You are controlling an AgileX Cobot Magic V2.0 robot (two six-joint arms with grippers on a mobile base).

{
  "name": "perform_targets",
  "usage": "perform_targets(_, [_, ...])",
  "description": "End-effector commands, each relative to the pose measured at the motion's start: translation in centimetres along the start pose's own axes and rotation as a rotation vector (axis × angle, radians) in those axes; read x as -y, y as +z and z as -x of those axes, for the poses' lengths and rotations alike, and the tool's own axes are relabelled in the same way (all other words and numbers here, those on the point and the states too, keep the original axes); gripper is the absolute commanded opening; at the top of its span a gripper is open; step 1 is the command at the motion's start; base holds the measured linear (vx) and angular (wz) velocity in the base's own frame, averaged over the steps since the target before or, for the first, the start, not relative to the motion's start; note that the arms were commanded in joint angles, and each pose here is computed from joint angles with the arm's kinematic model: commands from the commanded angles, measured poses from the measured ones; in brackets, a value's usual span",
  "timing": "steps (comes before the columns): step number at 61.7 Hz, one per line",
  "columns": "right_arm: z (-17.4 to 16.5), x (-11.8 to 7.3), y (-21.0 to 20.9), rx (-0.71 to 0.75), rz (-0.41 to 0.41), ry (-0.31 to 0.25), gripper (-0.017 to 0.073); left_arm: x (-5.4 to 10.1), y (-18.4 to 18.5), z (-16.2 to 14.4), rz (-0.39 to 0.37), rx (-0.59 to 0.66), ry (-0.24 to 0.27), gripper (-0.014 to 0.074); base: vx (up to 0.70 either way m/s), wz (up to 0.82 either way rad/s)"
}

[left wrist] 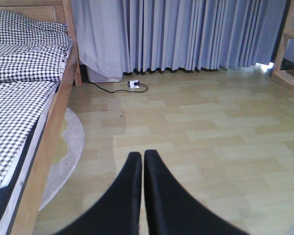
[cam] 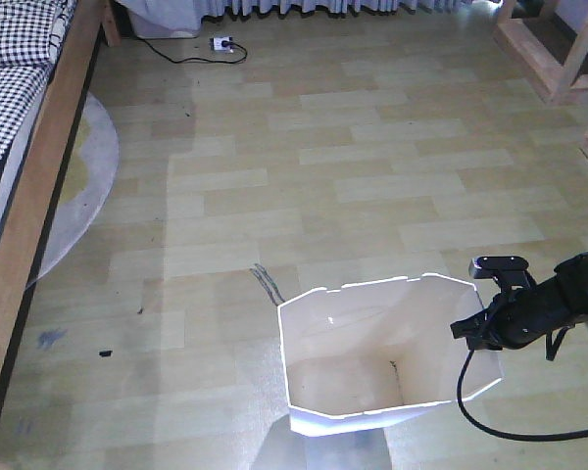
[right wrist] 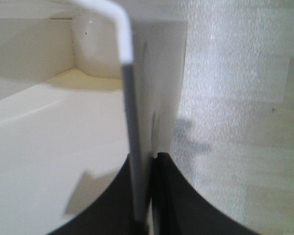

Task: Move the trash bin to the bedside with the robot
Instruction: 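Drag the held bin across the floor toward the bed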

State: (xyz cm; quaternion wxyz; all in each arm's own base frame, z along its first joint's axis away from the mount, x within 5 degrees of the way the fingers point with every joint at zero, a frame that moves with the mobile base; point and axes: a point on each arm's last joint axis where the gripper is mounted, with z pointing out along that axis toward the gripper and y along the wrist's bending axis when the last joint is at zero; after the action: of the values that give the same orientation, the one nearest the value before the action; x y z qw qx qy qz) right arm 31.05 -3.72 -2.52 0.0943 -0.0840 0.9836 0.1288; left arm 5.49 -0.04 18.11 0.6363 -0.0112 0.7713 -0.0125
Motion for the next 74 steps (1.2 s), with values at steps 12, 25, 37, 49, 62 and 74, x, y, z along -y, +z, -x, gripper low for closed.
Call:
perform_targets(12, [1.91, -1.3, -2.35, 0.09, 0.118, 0.008, -0.0005, 0.01, 0.05, 0.08, -0.004, 0.065, -0.007, -0.0006, 0.35, 0.06])
perform_targets(25, [1.91, -1.3, -2.35, 0.09, 0.118, 0.008, -0.0005, 0.01, 0.05, 0.08, -0.004, 0.065, -0.007, -0.0006, 0.34, 0.03])
perform_targets(37, [1.91, -1.3, -2.35, 0.09, 0.118, 0.008, -0.0005, 0.01, 0.05, 0.08, -0.004, 0.065, -0.007, -0.0006, 0.34, 0.06])
perform_targets(49, [1.91, -1.3, -2.35, 0.09, 0.118, 0.008, -0.0005, 0.01, 0.05, 0.08, -0.004, 0.065, -0.007, -0.0006, 0.34, 0.03])
perform_targets(62, [1.91, -1.31, -2.35, 0.09, 0.118, 0.008, -0.0005, 0.01, 0.05, 0.08, -0.004, 0.065, -0.007, -0.0006, 0.35, 0.0])
perform_targets(74, [1.91, -1.31, -2.35, 0.09, 0.118, 0.008, -0.0005, 0.01, 0.05, 0.08, -0.004, 0.065, -0.007, -0.0006, 0.36, 0.06])
